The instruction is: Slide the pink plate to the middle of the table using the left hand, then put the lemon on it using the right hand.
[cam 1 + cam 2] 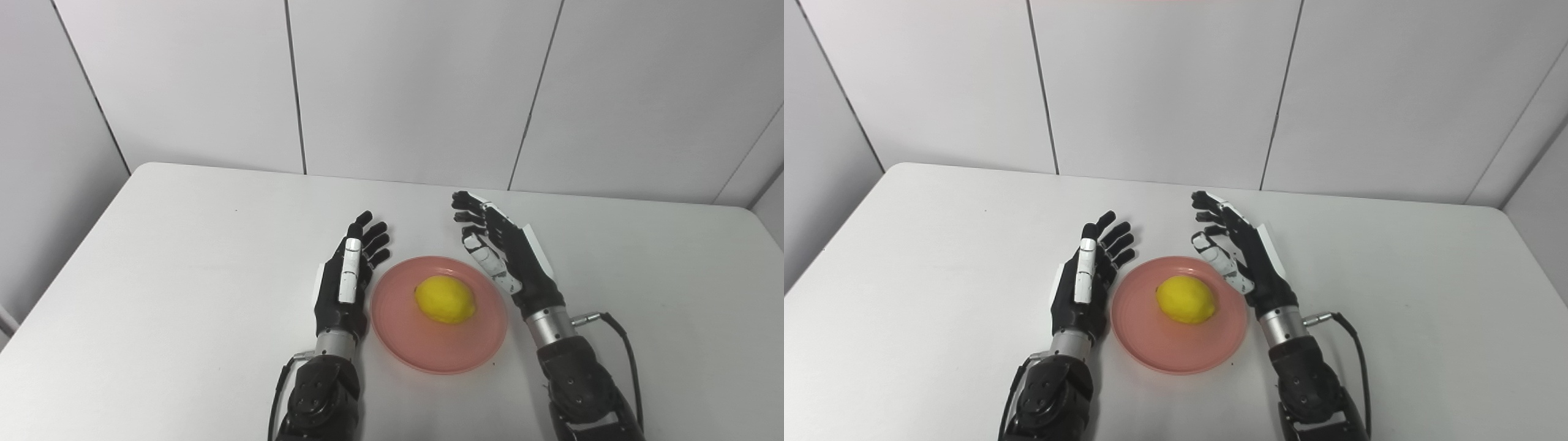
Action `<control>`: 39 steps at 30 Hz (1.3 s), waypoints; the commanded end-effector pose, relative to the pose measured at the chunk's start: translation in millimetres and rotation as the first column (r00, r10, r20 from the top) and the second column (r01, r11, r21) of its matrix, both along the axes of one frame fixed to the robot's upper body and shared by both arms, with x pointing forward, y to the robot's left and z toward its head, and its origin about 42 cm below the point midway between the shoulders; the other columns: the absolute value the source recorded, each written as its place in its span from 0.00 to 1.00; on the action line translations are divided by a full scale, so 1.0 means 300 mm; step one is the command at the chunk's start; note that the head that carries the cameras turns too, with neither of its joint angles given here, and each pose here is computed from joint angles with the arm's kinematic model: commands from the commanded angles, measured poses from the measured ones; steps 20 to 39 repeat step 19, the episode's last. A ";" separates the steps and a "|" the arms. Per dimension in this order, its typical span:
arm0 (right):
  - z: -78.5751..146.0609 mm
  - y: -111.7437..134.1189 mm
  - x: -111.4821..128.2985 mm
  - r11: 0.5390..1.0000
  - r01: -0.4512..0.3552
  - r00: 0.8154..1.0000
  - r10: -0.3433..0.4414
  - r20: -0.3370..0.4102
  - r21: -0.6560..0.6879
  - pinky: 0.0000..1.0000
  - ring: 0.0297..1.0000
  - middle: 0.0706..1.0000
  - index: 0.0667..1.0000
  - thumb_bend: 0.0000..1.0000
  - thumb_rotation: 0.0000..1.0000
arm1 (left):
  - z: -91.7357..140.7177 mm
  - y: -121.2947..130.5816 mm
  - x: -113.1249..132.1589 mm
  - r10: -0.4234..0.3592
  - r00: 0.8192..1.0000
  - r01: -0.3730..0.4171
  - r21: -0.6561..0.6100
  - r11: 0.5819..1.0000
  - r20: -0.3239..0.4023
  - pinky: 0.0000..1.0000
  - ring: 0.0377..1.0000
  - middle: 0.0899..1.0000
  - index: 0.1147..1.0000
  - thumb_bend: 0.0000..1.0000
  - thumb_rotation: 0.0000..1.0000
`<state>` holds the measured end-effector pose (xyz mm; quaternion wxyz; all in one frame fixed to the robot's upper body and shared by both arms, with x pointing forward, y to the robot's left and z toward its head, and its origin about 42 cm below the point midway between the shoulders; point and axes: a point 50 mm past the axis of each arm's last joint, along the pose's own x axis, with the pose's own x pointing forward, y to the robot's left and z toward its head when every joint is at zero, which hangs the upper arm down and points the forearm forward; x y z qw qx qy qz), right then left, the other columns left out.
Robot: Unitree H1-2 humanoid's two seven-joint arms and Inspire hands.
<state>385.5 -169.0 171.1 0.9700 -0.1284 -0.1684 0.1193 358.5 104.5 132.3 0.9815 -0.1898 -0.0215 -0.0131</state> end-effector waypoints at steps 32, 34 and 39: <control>-0.046 -0.038 0.024 0.899 0.102 0.989 -0.045 -0.142 0.427 0.90 0.88 0.88 0.89 0.80 0.92 | 0.056 0.010 0.077 0.020 0.990 -0.046 0.196 0.980 0.136 0.98 0.91 0.90 0.90 0.79 0.94; -0.046 -0.038 0.024 0.899 0.102 0.989 -0.045 -0.142 0.427 0.90 0.88 0.88 0.89 0.80 0.92 | 0.056 0.010 0.077 0.020 0.990 -0.046 0.196 0.980 0.136 0.98 0.91 0.90 0.90 0.79 0.94; -0.046 -0.038 0.024 0.899 0.102 0.989 -0.045 -0.142 0.427 0.90 0.88 0.88 0.89 0.80 0.92 | 0.056 0.010 0.077 0.020 0.990 -0.046 0.196 0.980 0.136 0.98 0.91 0.90 0.90 0.79 0.94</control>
